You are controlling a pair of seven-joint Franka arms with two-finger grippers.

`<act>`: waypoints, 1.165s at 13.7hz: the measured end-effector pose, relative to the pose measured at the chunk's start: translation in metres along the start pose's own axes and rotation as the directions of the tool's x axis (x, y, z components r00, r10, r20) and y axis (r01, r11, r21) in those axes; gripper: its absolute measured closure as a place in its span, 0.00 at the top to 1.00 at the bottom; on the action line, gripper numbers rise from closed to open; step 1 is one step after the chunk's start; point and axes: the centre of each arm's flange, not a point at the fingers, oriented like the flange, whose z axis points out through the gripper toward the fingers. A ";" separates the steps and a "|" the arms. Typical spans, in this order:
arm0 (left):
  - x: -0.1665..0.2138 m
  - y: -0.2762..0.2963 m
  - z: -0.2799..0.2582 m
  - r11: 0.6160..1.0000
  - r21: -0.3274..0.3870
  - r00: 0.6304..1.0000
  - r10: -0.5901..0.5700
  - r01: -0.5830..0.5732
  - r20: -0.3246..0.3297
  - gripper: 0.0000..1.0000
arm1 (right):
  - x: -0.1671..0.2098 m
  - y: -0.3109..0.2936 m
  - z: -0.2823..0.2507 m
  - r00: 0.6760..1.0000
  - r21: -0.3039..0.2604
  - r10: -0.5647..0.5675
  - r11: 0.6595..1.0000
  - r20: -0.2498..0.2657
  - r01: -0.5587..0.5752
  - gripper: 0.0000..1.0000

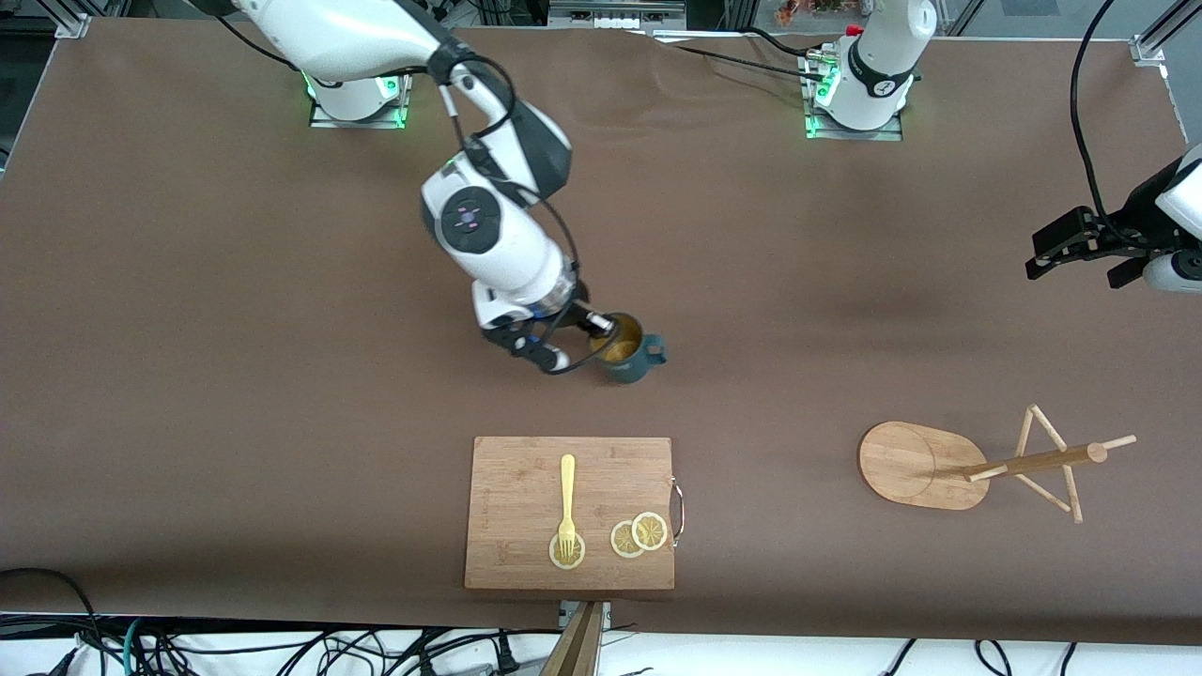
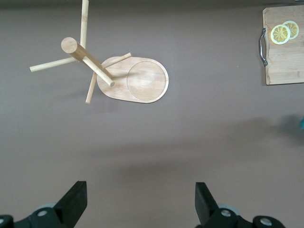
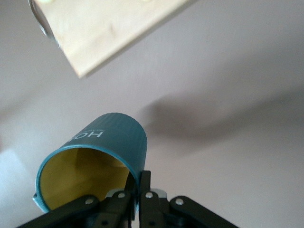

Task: Pass cup and hang on rack
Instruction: 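Grasp the teal mug rim with the right gripper and carry it toward the table middle, then lower the teal mug and open the right gripper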

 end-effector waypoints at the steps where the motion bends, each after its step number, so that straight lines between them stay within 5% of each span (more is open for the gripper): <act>1: 0.000 0.000 0.000 1.000 0.000 1.000 0.000 0.000 0.000 1.00 | -0.019 -0.005 0.014 1.000 -0.013 0.003 1.000 0.007 -0.003 0.04; 8: 0.000 -0.001 0.001 1.000 0.000 1.000 -0.002 0.002 0.001 1.00 | -0.087 -0.013 0.065 0.997 -0.100 -0.043 0.994 -0.056 0.037 0.04; 12: 0.000 -0.002 0.001 1.000 0.000 1.000 -0.003 0.003 0.001 1.00 | -0.086 -0.010 0.071 0.995 -0.122 -0.061 0.991 -0.078 0.051 0.04; 16: 0.000 -0.002 0.001 1.000 0.000 1.000 -0.004 0.004 0.001 1.00 | -0.079 0.001 0.077 0.989 -0.211 -0.099 0.975 -0.108 0.075 0.04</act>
